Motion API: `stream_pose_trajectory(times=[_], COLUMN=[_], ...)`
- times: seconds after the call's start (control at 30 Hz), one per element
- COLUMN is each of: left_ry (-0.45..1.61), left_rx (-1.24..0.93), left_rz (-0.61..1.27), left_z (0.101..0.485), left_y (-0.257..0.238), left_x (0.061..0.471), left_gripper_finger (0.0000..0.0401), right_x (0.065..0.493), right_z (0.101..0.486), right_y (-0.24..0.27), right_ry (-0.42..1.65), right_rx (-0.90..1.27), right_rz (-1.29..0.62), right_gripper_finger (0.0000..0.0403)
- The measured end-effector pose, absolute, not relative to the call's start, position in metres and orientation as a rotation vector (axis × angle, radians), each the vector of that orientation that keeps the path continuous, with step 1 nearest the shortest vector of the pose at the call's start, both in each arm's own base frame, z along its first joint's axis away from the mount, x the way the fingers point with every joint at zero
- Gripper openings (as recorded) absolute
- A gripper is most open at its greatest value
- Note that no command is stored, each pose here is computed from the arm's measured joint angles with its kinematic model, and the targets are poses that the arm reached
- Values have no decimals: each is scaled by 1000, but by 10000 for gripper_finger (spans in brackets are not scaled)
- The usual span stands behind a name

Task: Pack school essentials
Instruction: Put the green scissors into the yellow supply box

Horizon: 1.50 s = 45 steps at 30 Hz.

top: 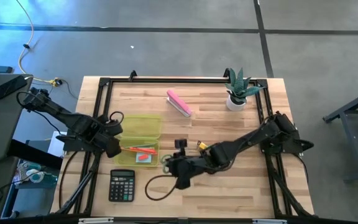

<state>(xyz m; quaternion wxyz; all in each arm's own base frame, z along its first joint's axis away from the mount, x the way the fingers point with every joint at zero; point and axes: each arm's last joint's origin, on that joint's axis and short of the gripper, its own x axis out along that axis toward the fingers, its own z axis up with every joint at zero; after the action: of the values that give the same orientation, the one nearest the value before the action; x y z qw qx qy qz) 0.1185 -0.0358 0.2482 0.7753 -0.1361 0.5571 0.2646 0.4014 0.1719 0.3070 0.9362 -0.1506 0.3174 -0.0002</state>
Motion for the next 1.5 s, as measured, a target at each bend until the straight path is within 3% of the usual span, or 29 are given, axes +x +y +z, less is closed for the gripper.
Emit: stream_pose_trajectory(times=[0.57, 0.97, 1.5], left_ry=[1252, 1495, 1723], left_rx=[-320, -467, -439], left_rz=[751, 890, 1060], left_z=[236, 218, 181], left_y=[-27, -6, -5], left_x=[125, 148, 172], left_gripper_finger=[141, 5, 1], right_x=[406, 399, 391], right_z=[366, 402, 427], right_y=[111, 76, 54], right_ry=[712, 730, 719], right_rx=[-383, -381, -389], right_rz=[-122, -187, -183], right_gripper_finger=[57, 57, 57])
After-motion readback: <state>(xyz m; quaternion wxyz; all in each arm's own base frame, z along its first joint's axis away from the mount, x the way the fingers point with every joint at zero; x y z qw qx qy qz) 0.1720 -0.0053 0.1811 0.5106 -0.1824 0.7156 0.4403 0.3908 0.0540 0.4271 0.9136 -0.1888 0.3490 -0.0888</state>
